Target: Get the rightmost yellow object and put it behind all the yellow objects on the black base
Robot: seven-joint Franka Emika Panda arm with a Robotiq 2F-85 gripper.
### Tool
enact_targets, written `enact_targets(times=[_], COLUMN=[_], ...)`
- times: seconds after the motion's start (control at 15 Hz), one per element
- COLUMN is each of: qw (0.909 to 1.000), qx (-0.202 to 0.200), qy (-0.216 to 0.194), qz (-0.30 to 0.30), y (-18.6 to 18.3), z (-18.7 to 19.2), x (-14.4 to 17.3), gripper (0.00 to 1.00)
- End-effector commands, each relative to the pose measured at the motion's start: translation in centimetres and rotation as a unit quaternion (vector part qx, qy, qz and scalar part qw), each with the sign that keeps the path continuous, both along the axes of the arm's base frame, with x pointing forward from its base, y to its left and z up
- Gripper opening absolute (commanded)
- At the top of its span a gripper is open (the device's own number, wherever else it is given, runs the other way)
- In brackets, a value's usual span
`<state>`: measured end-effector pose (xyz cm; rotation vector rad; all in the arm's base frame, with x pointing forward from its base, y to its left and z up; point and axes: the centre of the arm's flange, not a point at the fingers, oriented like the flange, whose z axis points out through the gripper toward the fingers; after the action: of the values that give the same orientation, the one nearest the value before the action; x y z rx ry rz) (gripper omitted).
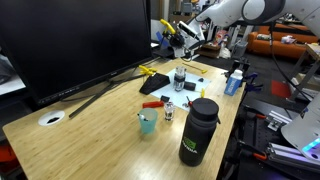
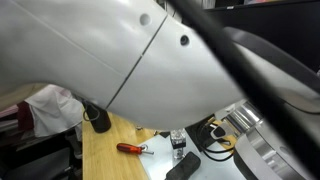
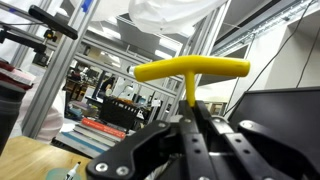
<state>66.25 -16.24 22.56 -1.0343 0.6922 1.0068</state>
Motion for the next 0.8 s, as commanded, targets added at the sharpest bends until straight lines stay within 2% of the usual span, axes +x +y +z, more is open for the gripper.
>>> enact_targets(times=[0.0, 0.33, 0.73], qw=[0.9993, 0.9968, 0.9940], qx=[0.007, -0.003, 0.030], qy=[0.037, 0.079, 0.105], qz=[-0.004, -0.001, -0.001], y=[-0.9, -0.6, -0.9], z=[-1.4, -4.1, -7.5], x=[3.2, 4.2, 4.2], gripper=[0.02, 0.02, 0.02])
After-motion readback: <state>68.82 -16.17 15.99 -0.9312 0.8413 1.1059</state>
